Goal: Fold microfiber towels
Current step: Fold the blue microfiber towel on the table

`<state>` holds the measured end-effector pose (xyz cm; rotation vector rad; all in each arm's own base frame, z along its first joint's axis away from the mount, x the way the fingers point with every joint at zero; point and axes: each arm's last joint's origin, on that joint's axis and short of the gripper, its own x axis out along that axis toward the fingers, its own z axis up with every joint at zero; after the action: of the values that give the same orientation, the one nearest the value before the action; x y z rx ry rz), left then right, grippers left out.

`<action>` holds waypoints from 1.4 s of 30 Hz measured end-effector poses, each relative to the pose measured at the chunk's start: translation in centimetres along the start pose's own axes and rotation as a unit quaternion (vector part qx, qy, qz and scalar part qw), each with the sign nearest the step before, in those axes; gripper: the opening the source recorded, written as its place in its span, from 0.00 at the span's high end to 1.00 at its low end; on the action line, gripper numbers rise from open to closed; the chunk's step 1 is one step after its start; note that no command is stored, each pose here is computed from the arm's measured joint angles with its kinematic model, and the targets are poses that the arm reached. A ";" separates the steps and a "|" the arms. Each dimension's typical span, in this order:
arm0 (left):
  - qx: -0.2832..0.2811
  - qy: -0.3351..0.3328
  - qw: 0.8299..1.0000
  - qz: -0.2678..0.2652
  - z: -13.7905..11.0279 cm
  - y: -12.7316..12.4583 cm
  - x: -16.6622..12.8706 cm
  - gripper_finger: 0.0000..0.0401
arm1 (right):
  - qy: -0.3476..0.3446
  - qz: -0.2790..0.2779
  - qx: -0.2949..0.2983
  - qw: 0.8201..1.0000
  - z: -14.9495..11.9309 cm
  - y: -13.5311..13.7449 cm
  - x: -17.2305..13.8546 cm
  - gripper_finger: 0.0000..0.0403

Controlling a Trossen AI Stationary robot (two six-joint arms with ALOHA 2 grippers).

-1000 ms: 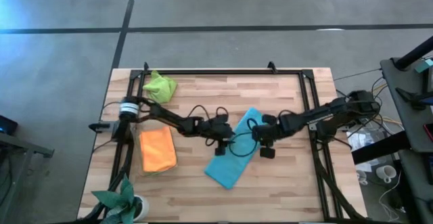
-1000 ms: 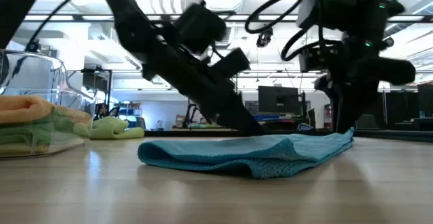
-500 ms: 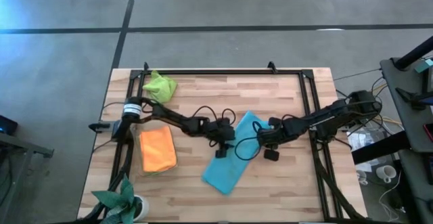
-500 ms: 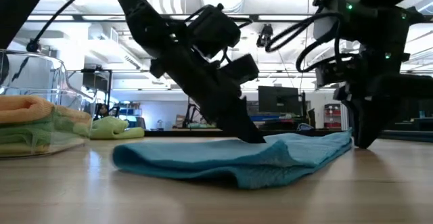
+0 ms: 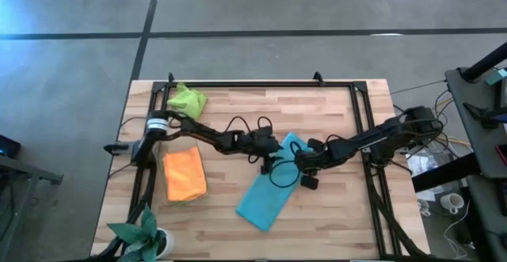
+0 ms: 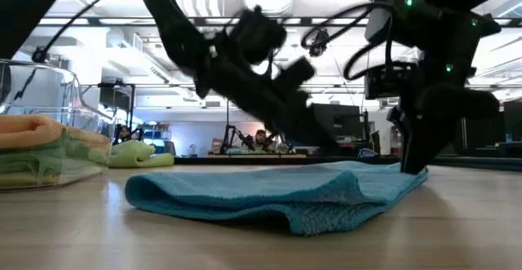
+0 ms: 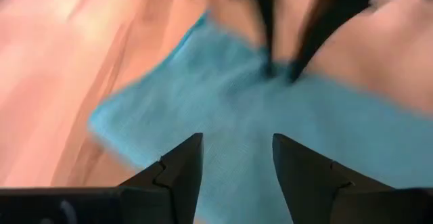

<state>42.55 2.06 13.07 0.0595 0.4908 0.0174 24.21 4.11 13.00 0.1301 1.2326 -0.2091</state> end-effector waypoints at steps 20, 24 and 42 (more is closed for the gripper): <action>-0.041 0.076 0.996 -0.002 -0.2 -0.7 -0.2 0.59 | 0.046 -0.212 -0.131 0.967 1.7 -4.2 -1.3 0.81; -0.028 0.049 0.998 0.012 1.4 -0.3 -1.3 0.59 | 0.018 -0.198 -0.128 0.972 3.3 -4.6 -2.7 0.79; -0.117 -0.019 0.989 0.089 -2.2 -0.1 -12.5 0.59 | 0.071 -0.017 -0.124 0.990 9.2 -13.3 1.0 0.44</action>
<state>30.47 1.71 17.02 -0.1261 0.4412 0.2482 29.95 -10.89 15.22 -0.0928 1.3920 -0.0762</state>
